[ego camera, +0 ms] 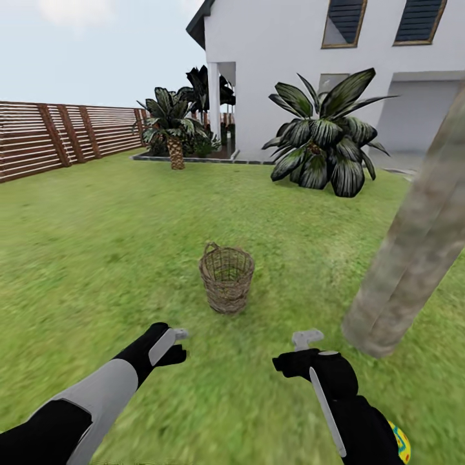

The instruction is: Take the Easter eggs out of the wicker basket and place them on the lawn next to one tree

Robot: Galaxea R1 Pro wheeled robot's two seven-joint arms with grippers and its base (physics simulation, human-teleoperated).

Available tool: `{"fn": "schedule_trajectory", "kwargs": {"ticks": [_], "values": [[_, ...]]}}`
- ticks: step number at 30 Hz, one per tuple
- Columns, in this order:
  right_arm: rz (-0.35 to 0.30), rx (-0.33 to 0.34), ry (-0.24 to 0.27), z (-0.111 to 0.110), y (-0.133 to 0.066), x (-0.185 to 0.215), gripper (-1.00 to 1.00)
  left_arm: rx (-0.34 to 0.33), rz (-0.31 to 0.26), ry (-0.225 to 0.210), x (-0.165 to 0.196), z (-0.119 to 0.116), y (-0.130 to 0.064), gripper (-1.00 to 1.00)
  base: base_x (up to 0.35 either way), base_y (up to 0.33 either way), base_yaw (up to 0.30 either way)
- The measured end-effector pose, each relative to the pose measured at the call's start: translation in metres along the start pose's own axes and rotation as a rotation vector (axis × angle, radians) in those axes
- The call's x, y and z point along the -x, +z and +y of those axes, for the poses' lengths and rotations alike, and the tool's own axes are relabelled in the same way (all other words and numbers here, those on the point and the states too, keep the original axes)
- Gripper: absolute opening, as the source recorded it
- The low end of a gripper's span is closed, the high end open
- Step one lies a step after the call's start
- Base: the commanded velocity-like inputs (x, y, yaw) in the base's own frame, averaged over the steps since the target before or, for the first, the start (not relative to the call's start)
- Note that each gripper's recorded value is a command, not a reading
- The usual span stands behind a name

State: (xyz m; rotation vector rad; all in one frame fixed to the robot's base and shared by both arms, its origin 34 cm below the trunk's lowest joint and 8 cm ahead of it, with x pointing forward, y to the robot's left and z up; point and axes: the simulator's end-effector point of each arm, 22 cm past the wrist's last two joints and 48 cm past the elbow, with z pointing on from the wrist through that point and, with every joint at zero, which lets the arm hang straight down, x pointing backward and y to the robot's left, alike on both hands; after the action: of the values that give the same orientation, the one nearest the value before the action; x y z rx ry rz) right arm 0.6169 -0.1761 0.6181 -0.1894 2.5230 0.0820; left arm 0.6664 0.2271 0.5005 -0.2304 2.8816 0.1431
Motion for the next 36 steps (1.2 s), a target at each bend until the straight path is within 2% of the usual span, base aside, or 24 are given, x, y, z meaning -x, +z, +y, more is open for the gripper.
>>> {"fn": "schedule_trajectory", "kwargs": {"ticks": [23,36], "values": [[0.013,0.003,0.002,0.0,-0.029,0.028,1.0,-0.003,0.013,0.002,0.014,0.001,-0.037,1.0,0.0,0.0,0.255],[0.014,0.005,0.004,0.0,-0.047,0.044,1.0,-0.003,0.015,0.002,0.023,0.003,-0.059,1.0,0.0,0.0,0.04]]}}
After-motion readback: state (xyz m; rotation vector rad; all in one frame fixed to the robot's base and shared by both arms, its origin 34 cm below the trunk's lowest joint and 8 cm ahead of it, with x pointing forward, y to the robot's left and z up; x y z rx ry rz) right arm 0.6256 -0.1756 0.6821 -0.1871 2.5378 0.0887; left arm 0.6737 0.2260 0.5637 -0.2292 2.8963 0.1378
